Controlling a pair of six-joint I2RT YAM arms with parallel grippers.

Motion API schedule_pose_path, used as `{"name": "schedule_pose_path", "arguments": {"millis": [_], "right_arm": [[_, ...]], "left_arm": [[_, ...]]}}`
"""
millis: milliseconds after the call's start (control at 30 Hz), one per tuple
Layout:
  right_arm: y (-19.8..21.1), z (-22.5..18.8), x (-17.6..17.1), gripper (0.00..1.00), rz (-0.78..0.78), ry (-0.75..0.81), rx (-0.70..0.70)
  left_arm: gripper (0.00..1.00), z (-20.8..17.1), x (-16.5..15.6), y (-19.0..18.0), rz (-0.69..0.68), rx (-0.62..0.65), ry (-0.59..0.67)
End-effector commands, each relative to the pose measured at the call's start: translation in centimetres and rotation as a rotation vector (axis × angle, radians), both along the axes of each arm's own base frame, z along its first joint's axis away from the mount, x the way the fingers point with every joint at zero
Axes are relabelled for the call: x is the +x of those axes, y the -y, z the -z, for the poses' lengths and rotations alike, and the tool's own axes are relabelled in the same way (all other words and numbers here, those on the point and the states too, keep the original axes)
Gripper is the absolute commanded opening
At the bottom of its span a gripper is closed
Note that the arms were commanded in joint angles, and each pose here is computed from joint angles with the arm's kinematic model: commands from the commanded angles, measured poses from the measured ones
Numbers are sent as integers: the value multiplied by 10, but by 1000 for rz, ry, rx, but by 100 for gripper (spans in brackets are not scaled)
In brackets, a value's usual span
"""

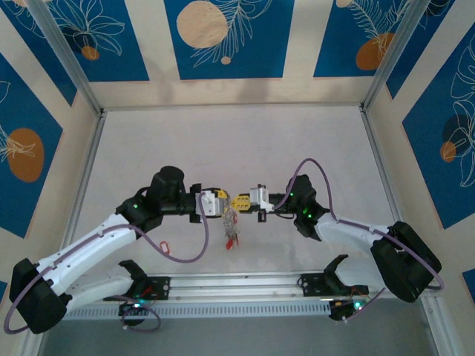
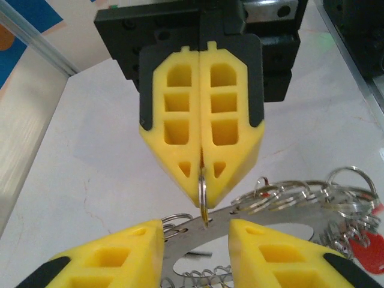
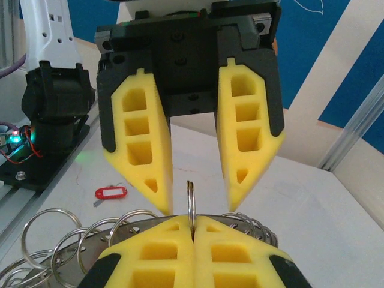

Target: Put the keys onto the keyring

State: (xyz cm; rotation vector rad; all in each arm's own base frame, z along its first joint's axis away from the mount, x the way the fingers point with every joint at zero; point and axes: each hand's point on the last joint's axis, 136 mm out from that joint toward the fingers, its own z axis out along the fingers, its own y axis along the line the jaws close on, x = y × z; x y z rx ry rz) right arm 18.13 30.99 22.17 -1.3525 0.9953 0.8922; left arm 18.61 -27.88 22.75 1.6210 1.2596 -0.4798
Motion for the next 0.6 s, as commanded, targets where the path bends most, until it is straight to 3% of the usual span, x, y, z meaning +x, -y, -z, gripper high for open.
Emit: {"name": "schedule_pose_path", "arguments": {"millis": [0,567], "right_arm": [[-1,-11,-6,0,-27,53,40],[-11,-4,-7,0,-36,50,5]], "left_arm": [[30,-5,-3,5,26,-27,11],[13,-4,-8,8,58,-38,-7]]}}
